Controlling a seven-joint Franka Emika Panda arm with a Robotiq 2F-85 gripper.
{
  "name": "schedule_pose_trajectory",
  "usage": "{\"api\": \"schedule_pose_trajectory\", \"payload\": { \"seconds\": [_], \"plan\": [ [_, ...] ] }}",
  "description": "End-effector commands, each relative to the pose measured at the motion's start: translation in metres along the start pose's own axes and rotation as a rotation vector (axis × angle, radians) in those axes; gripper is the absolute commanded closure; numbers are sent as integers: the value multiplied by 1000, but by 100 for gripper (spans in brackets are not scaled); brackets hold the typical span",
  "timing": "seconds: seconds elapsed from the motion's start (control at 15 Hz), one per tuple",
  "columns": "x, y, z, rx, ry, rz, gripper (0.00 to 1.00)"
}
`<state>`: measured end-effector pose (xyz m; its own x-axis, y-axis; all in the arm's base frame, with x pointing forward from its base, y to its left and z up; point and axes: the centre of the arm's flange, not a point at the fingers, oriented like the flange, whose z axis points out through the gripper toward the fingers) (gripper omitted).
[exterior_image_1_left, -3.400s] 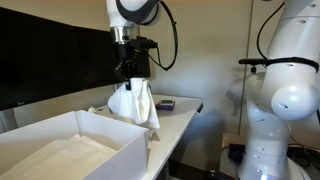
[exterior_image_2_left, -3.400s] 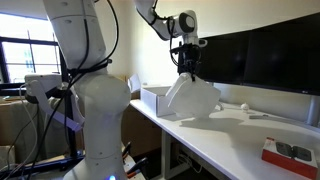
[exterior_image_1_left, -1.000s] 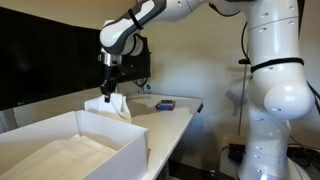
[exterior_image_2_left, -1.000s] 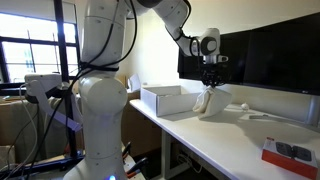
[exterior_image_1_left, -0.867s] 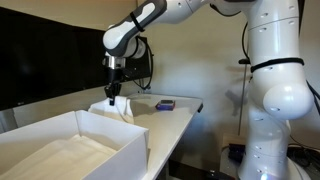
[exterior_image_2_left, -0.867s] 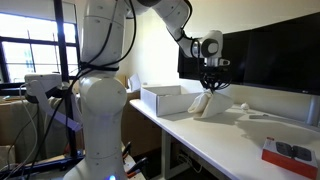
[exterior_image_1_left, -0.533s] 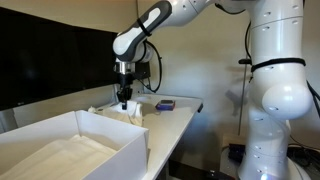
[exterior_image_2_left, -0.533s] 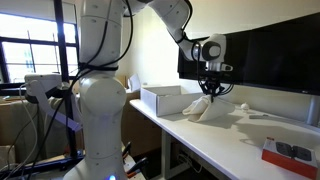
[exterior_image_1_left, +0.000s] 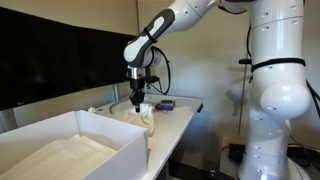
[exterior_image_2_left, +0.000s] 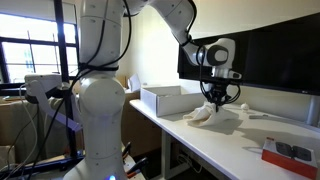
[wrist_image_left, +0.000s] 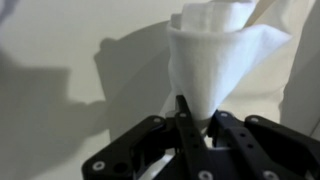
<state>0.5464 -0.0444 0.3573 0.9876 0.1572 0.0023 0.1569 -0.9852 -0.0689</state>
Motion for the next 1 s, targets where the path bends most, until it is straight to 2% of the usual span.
{"api": "schedule_pose_trajectory", "payload": {
  "seconds": [0.0, 0.47, 0.93],
  "plan": [
    [-19, 23, -2, -23, -26, 66, 95],
    [-43, 64, 3, -32, -72, 164, 95],
    [-50, 76, 5, -32, -81, 198, 95]
  ]
}}
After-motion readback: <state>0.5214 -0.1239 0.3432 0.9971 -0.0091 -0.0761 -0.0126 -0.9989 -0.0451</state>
